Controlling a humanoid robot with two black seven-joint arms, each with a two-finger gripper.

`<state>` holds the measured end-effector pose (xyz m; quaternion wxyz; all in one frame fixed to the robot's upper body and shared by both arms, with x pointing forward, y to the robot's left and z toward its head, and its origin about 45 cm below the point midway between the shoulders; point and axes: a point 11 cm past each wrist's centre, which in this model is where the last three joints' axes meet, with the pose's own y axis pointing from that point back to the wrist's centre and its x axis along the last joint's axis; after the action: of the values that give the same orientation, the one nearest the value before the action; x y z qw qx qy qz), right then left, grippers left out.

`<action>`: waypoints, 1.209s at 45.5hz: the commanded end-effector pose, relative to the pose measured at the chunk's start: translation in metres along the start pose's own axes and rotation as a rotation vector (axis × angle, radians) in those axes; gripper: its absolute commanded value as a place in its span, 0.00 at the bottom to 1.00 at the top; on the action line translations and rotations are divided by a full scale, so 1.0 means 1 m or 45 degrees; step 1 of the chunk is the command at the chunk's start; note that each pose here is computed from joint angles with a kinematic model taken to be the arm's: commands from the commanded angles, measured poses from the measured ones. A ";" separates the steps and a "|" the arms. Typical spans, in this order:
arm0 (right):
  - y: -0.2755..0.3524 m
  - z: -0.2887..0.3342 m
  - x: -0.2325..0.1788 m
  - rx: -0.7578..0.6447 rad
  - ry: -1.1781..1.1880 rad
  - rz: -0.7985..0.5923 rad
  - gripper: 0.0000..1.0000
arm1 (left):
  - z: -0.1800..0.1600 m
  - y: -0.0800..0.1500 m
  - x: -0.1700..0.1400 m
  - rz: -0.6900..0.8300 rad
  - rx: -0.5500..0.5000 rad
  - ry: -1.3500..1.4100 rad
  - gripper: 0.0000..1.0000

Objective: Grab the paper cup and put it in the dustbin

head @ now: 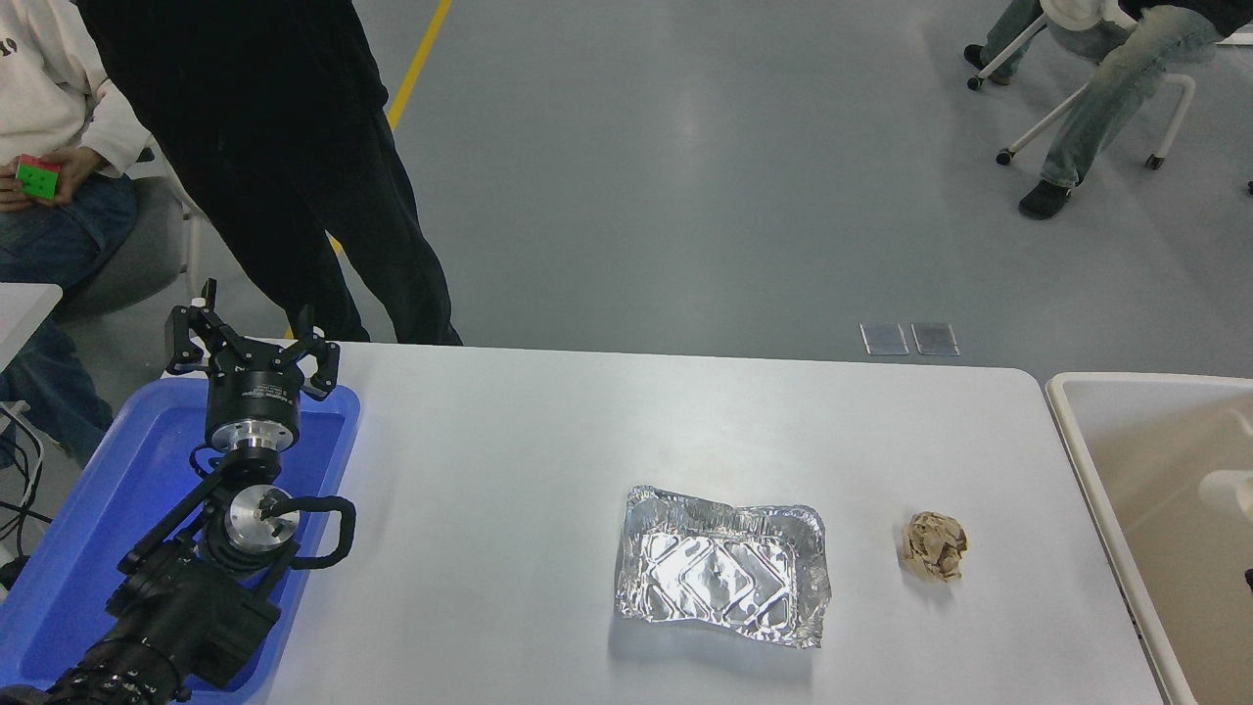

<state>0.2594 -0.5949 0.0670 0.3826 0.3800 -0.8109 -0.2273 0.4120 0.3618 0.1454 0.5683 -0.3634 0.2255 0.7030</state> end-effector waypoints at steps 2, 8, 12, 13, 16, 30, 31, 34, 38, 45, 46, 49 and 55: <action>0.000 0.017 -0.005 -0.034 -0.008 -0.007 0.00 | 0.000 0.000 0.000 0.000 0.000 0.000 0.99; 0.000 0.022 -0.004 -0.043 -0.003 -0.004 0.83 | 0.000 0.000 -0.001 -0.001 -0.001 0.000 0.99; 0.000 0.022 -0.003 -0.044 0.009 -0.008 1.00 | 0.000 0.000 -0.001 -0.001 -0.001 0.000 0.99; 0.000 0.021 -0.003 -0.042 0.010 -0.006 1.00 | 0.000 0.000 -0.001 -0.001 -0.001 0.000 0.99; 0.000 0.021 0.001 -0.040 0.014 0.001 1.00 | 0.000 0.000 0.000 0.000 0.000 0.000 0.99; 0.000 -0.006 0.002 0.016 0.084 -0.050 1.00 | 0.000 0.000 0.000 0.000 0.000 0.000 0.99; 0.001 -0.011 0.003 0.027 0.087 -0.054 1.00 | 0.000 0.000 0.000 0.000 0.000 0.000 0.99; 0.002 -0.029 0.007 0.063 0.099 -0.062 1.00 | -0.001 0.000 0.000 0.000 0.001 0.001 0.99; 0.006 -0.056 0.018 0.118 0.113 -0.070 1.00 | 0.000 0.000 0.000 0.000 0.000 0.000 0.99; 0.017 -0.093 0.029 0.189 0.166 -0.146 1.00 | 0.000 0.000 0.000 0.000 0.000 0.000 0.99; 0.020 -0.099 0.029 0.201 0.183 -0.155 1.00 | 0.000 0.000 0.000 0.000 0.000 0.000 0.99; 0.028 -0.119 0.028 0.244 0.229 -0.183 1.00 | 0.000 0.000 0.000 0.000 0.000 0.000 0.99; 0.043 -0.149 0.029 0.312 0.320 -0.215 1.00 | 0.000 0.000 -0.001 -0.003 0.000 0.002 0.99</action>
<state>0.3194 -0.6088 0.1473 0.3962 0.4708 -0.7726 -0.1563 0.4120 0.3618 0.1454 0.5683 -0.3633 0.2256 0.7030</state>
